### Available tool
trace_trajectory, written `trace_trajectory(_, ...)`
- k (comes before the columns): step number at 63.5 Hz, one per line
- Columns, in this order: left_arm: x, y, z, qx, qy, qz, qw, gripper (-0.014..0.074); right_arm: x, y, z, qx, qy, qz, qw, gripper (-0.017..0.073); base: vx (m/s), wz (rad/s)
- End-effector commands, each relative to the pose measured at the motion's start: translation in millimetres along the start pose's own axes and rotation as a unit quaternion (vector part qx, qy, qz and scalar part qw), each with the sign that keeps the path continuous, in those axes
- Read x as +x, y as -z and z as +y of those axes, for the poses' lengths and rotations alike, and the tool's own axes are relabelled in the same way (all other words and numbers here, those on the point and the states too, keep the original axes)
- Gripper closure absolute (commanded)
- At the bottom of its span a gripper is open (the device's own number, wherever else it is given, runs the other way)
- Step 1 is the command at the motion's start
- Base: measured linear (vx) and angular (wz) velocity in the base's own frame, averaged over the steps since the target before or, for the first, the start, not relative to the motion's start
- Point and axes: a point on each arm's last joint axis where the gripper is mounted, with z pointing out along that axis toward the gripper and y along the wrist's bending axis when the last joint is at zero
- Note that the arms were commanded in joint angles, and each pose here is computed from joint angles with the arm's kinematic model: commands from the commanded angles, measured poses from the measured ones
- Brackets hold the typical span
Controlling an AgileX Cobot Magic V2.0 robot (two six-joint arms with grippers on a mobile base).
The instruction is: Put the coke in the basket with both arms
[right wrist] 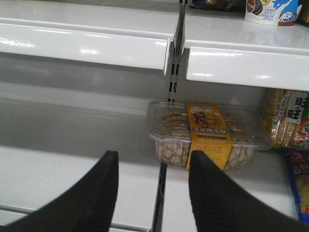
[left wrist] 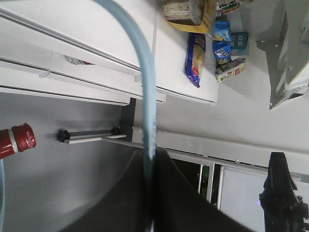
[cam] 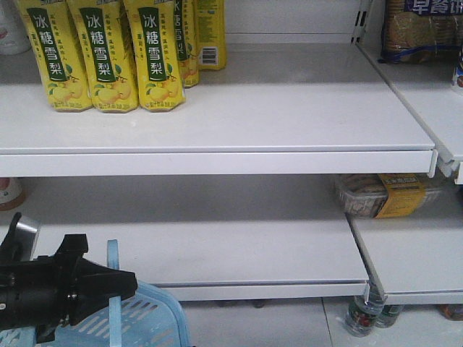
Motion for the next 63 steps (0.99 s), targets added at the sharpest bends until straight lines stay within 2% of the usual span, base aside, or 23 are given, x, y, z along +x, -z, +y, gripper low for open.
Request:
trace_trajectory(1, -1.4, 4.2, -20.8, 0.066, 0.006, -0.002, 0.998, 0.0600, -11.5, 1.3, 1.5, -0.010, 0.010, -0.027, 1.000, 0.0364, 0.00, 0.00)
trace_trajectory(9, -1.4, 4.2, -20.8, 0.066, 0.006, -0.002, 0.998, 0.0600, -11.7, 1.4, 1.5, -0.010, 0.012, -0.028, 0.999, 0.0576, 0.00, 0.00)
trace_trajectory(63, -1.9, 4.4, -20.2, 0.062, 0.006, -0.007, 0.998, 0.0600, -11.5, 1.3, 1.5, -0.010, 0.010, -0.027, 1.000, 0.0569, 0.00, 0.00)
